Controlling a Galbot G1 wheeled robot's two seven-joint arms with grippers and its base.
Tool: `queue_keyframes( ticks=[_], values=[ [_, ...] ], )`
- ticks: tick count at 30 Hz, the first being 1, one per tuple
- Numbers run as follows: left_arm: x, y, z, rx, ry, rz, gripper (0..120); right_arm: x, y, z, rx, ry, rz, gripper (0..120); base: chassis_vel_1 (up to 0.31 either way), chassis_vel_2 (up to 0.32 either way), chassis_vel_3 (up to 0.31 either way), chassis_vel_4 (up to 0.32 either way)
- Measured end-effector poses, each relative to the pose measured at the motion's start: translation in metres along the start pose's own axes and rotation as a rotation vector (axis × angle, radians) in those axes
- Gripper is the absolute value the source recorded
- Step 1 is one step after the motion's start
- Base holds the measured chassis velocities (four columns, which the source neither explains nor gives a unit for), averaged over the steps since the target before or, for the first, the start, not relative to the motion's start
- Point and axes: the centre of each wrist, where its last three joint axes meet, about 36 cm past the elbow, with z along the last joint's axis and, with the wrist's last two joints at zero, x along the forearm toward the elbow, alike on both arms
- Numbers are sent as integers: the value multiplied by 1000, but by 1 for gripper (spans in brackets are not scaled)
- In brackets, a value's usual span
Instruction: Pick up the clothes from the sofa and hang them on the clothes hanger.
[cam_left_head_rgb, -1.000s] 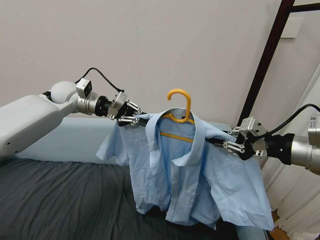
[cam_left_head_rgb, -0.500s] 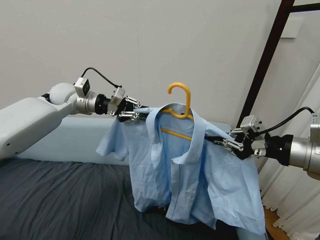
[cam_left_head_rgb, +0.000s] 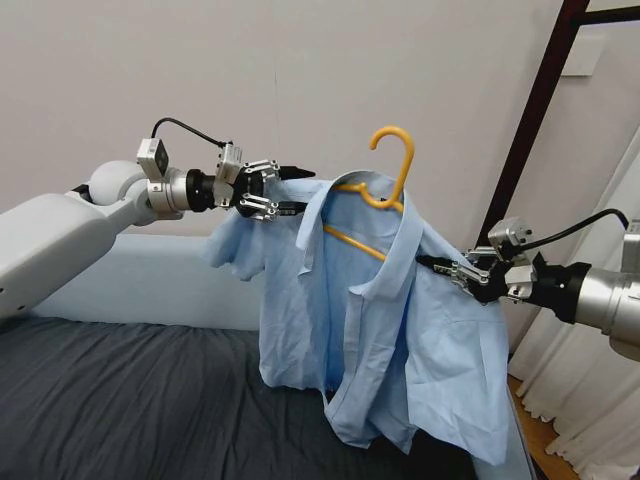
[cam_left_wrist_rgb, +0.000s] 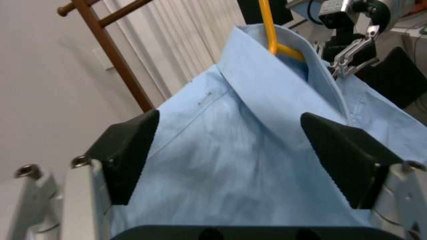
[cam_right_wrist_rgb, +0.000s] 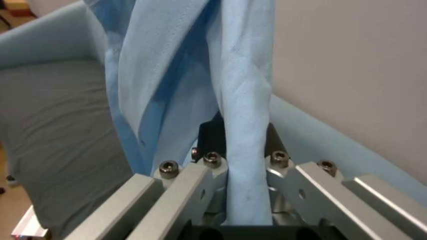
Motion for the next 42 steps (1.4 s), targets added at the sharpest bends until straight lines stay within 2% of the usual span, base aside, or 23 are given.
queue_keyframes(
  ticks=[3, 4, 6, 9, 10, 14, 15, 19, 20, 22, 24, 25, 29, 30, 33, 34, 37, 42],
  values=[
    [8, -9, 2, 0, -30, -45, 99, 1, 1, -2, -18, 24, 62, 1, 0, 0, 0, 0],
    [8, -9, 2, 0, -30, -45, 99, 1, 1, -2, -18, 24, 62, 1, 0, 0, 0, 0],
    [8, -23, 7, 10, -56, -80, 100, 1, -2, -3, -30, 35, 92, 1, 0, 0, 0, 0],
    [2, -57, 27, 52, -82, -141, 100, 2, -3, -7, -59, 65, 148, 1, 0, 0, 0, 0],
    [2, -57, 27, 52, -82, -141, 100, 2, -3, -7, -59, 65, 148, 1, 0, 0, 0, 0],
    [-22, -111, 50, 114, -119, -276, 100, 9, 1, -26, -176, 124, 280, 1, 0, 0, 0, 0],
    [-22, -111, 50, 114, -119, -276, 100, 9, 1, -26, -176, 124, 280, 1, 0, 0, 0, 0],
    [-49, -153, 65, 146, -133, -357, 100, 13, 4, -35, -182, 183, 368, 1, 0, 0, 0, 0],
    [-49, -153, 65, 146, -133, -357, 100, 13, 4, -35, -182, 183, 368, 1, 0, 0, 0, 0],
    [-51, -171, 67, 147, -137, -390, 100, 14, 5, -37, -174, 195, 412, 1, 0, 0, 0, 0],
    [-48, -196, 72, 169, -130, -443, 100, 16, 3, -42, -171, 212, 485, 1, 0, 0, 0, 0],
    [-48, -196, 72, 169, -130, -443, 100, 16, 3, -42, -171, 212, 485, 1, 0, 0, 0, 0],
    [-34, -240, 90, 201, -128, -604, 100, 21, -16, -52, -200, 249, 689, 1, 0, 0, 0, 0],
    [-34, -240, 90, 201, -128, -604, 100, 21, -16, -52, -200, 249, 689, 1, 0, 0, 0, 0],
    [-33, -272, 101, 239, -120, -736, 100, 27, -32, -58, -214, 287, 823, 1, 0, 0, 0, 0],
    [-33, -272, 101, 239, -120, -736, 100, 27, -32, -58, -214, 287, 823, 1, 0, 0, 0, 0],
    [-32, -293, 109, 221, -63, -860, 100, 33, -43, -63, -213, 307, 950, 1, 0, 0, 0, 0],
    [-24, -310, 112, 185, 0, -967, 100, 44, -62, -74, -229, 338, 1071, 1, 0, 0, 0, 0]
  ],
)
